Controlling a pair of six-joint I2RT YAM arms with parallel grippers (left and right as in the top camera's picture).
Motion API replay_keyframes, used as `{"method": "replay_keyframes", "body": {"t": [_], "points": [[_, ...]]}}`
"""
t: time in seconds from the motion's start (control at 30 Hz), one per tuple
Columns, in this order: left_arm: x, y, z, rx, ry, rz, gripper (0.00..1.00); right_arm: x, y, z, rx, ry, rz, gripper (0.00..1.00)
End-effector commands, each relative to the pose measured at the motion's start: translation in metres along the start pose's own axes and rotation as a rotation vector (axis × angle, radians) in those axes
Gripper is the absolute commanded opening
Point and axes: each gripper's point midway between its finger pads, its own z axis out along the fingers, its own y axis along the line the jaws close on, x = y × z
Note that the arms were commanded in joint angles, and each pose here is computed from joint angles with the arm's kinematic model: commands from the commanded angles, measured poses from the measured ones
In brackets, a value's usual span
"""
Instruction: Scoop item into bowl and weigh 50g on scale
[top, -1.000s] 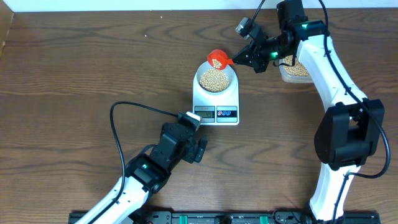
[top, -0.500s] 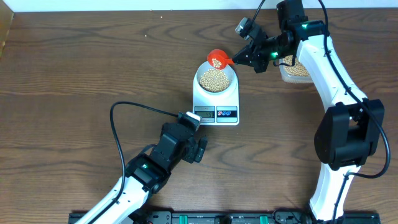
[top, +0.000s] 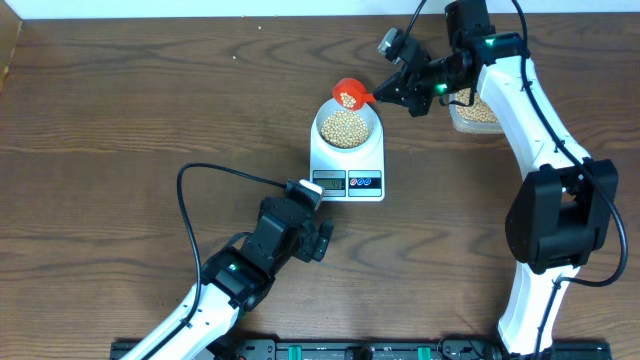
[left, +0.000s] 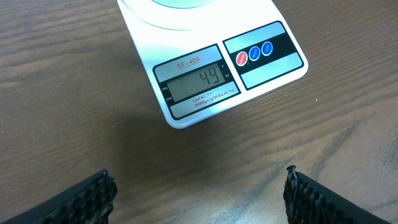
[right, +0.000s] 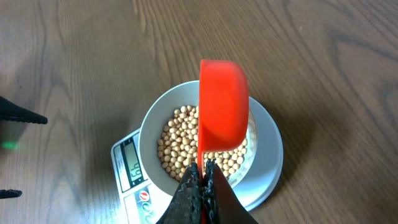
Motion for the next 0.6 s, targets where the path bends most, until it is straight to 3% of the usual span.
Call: {"method": "replay_keyframes", "body": {"t": [0.0, 0.57], "points": [[-0.0119, 0.0017, -0.0039, -0.015, -0.030, 0.015, 0.88, 0.0074, -0.0048, 0.0050, 0.007, 0.019, -0.008, 0.01], [-0.0119, 0.0017, -0.0039, -0.015, -0.030, 0.015, 0.88, 0.0128, -0.0048, 0.0095, 0.030, 0.065, -0.026, 0.01]]}}
